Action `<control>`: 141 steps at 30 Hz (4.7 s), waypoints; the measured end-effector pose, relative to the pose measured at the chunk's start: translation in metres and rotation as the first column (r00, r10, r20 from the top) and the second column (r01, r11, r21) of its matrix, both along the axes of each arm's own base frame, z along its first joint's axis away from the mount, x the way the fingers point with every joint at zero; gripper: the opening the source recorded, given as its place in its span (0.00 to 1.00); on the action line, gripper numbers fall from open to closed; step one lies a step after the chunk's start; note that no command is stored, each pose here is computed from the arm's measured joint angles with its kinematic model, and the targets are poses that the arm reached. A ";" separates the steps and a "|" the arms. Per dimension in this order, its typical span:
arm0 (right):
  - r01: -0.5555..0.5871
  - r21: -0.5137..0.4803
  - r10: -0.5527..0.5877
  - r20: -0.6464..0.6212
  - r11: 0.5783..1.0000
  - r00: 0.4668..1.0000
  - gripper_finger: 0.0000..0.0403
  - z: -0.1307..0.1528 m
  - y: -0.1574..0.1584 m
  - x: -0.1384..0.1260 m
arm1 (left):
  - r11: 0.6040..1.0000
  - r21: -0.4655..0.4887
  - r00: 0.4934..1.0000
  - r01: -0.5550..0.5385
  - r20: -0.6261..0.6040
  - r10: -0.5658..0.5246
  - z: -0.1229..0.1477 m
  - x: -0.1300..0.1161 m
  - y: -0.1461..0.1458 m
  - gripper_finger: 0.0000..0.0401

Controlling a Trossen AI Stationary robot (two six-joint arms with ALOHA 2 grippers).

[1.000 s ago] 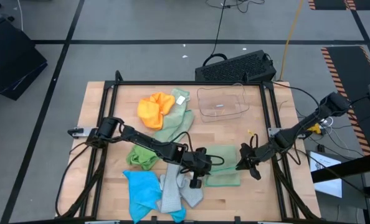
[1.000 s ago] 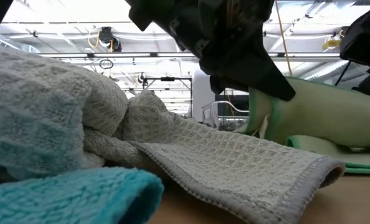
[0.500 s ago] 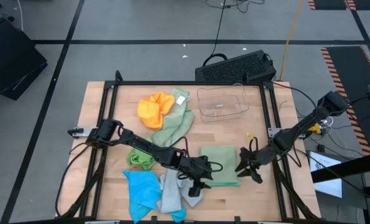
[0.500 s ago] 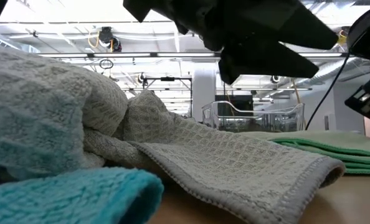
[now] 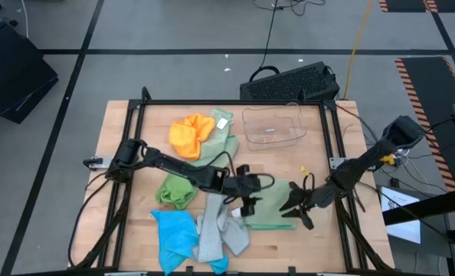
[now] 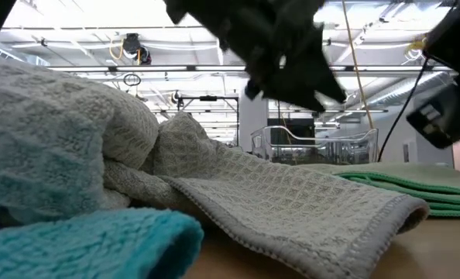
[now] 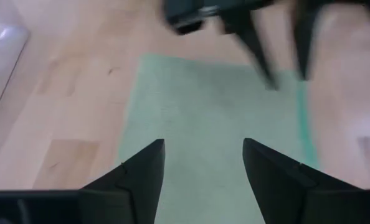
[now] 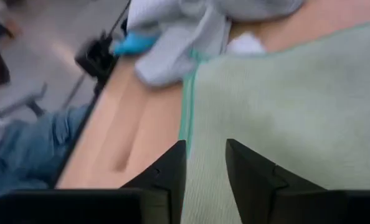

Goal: Fold microfiber towels
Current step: Fold the bottom light green microfiber towel

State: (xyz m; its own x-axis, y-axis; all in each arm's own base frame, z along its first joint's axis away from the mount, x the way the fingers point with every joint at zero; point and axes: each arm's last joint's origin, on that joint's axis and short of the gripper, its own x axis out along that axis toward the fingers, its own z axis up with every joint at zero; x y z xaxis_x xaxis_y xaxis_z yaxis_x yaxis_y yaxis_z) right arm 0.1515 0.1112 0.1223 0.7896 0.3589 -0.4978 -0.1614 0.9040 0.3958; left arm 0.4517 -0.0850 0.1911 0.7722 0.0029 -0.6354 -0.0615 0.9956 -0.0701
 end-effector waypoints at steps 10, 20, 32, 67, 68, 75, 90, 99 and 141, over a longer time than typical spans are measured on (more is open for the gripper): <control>-0.084 -0.108 0.072 -0.112 0.991 0.991 0.08 -0.034 0.014 -0.003 | 0.999 0.039 0.999 -0.016 -0.047 0.018 -0.012 0.000 0.031 0.54; -0.072 -0.013 0.071 -0.102 0.997 0.992 0.13 -0.004 0.006 -0.014 | 0.999 0.026 0.993 -0.038 -0.108 0.041 -0.028 0.003 0.057 0.53; 0.285 0.017 -0.275 -0.217 0.958 0.937 0.37 0.014 -0.039 -0.033 | 0.998 -0.062 0.992 0.029 -0.123 -0.036 -0.052 0.010 0.066 0.53; 0.327 0.052 -0.302 -0.272 0.944 0.914 0.25 -0.014 -0.067 -0.018 | 0.990 -0.019 0.985 0.142 -0.097 -0.143 -0.065 0.015 0.060 0.05; 0.313 0.050 -0.290 -0.266 0.948 0.919 0.19 -0.014 -0.067 -0.017 | 0.990 -0.015 0.985 0.144 -0.095 -0.144 -0.064 0.015 0.061 0.04; 0.290 -0.044 -0.293 -0.208 0.956 0.933 0.04 -0.007 -0.069 -0.014 | 0.992 0.071 0.993 0.106 -0.069 -0.101 -0.044 0.013 0.063 0.03; 0.234 -0.384 -0.333 -0.215 0.893 0.918 0.02 0.037 -0.071 -0.004 | 0.943 0.313 0.993 0.111 -0.081 -0.090 -0.019 0.000 0.016 0.03; 0.201 -0.401 -0.269 -0.121 0.894 0.956 0.02 0.042 -0.053 -0.005 | 0.924 0.359 0.992 0.130 -0.043 -0.122 -0.017 -0.008 -0.028 0.04; 0.181 -0.656 -0.260 -0.024 0.733 0.965 0.02 0.055 -0.033 -0.009 | 0.875 0.470 0.992 0.113 -0.008 -0.125 -0.011 -0.006 -0.032 0.01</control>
State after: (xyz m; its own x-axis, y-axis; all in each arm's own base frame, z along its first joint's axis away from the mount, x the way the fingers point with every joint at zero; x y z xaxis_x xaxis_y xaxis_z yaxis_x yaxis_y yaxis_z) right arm 0.1423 0.0781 0.1778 0.7334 -0.2549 -0.6302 0.0820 0.9535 -0.2902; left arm 0.4452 -0.1168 0.1803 0.7994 0.2036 -0.5653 0.0556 0.9117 0.4070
